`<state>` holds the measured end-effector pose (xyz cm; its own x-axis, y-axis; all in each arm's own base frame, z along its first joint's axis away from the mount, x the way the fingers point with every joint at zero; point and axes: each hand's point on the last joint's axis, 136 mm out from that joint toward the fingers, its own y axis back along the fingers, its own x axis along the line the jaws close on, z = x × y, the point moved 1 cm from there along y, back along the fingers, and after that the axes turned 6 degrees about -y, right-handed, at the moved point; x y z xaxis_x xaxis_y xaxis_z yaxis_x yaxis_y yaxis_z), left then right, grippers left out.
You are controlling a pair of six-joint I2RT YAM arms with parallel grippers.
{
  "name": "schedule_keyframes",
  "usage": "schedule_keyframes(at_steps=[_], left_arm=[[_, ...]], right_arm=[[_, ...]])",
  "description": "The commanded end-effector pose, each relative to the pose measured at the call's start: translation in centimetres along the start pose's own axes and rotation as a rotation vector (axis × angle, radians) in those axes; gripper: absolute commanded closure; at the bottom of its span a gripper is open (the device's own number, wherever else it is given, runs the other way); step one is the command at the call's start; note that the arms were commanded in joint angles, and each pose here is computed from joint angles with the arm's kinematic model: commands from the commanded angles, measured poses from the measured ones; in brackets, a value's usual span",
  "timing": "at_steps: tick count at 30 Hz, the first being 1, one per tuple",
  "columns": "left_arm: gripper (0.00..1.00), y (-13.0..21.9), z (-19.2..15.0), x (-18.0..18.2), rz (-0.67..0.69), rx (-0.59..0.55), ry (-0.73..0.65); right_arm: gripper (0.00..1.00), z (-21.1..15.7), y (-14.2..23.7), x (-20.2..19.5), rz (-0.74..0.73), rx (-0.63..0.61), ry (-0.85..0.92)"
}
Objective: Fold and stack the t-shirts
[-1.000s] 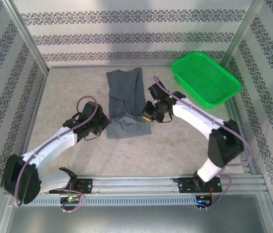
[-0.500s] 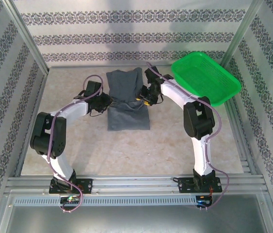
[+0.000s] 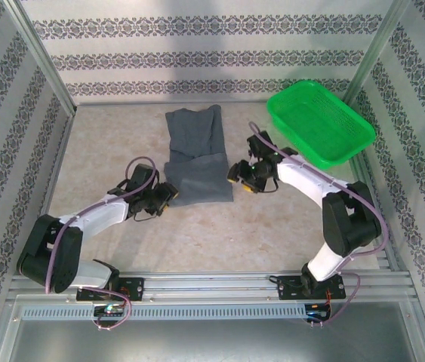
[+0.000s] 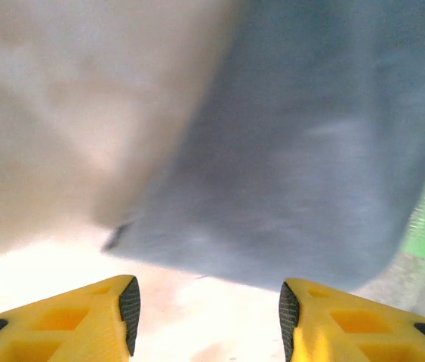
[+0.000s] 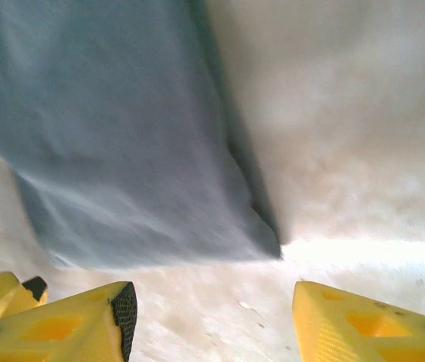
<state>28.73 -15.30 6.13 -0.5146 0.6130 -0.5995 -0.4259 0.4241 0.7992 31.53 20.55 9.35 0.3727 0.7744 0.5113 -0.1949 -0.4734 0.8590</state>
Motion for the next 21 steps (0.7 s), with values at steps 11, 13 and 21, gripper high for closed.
schedule_keyframes(at_steps=[11,13,21], left_arm=[[0.67,-5.1,1.3,-1.7,-0.030,0.022,0.127],[0.80,-5.0,2.1,-2.8,-0.054,-0.006,0.111],[1.00,-0.2,4.0,-6.0,-0.021,-0.089,-0.077]], right_arm=[[0.56,-1.0,-6.7,0.1,-0.041,0.104,-0.068],[0.67,-0.3,-7.1,0.8,-0.035,0.101,-0.067],[1.00,1.3,-5.0,3.1,0.005,0.050,-0.043]])
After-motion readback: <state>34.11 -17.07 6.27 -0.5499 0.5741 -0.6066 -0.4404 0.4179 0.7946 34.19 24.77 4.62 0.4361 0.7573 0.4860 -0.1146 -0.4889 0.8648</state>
